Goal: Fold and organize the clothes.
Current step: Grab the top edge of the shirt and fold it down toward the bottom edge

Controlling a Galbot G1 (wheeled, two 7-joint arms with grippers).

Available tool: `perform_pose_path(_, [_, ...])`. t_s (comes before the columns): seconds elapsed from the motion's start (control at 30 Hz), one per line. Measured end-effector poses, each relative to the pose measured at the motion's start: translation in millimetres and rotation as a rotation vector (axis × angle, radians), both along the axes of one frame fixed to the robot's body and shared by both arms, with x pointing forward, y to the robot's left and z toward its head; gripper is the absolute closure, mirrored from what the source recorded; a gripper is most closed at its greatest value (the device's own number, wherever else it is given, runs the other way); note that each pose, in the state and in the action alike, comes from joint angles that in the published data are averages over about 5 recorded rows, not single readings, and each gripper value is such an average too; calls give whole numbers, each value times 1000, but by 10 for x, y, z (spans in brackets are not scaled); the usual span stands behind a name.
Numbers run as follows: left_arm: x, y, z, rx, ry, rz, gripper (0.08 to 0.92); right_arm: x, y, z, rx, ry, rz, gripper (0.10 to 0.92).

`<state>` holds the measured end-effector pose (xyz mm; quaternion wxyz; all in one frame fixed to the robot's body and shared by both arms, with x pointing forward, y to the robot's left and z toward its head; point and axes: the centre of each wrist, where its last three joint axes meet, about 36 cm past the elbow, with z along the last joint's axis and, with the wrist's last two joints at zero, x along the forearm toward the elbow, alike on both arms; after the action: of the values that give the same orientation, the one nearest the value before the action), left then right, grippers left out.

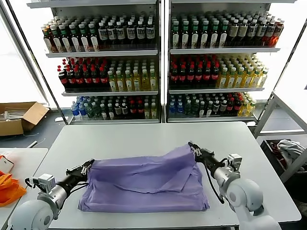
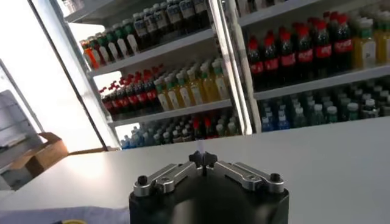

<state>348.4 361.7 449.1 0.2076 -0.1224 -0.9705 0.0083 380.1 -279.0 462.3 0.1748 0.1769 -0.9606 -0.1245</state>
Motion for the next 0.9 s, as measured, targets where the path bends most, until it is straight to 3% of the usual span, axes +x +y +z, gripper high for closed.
perform_pose_path(0.33, [-493,60,-197,25,95,14,913,-655,-93,-246,-40,122,-33,914])
perform_pose_path(0.53, [-702,53,-326,46,141,21,895,-862,-88,-266,-68,139,-44,905])
perform_pose_path(0.67, [-762,63,-296,68,140,26,795,-934,-145,-223,-81,128,-54,823])
perform_pose_path(0.9, [-788,73,-173,88,97,50,595,-988,-290,-157,-91,43,-91,633])
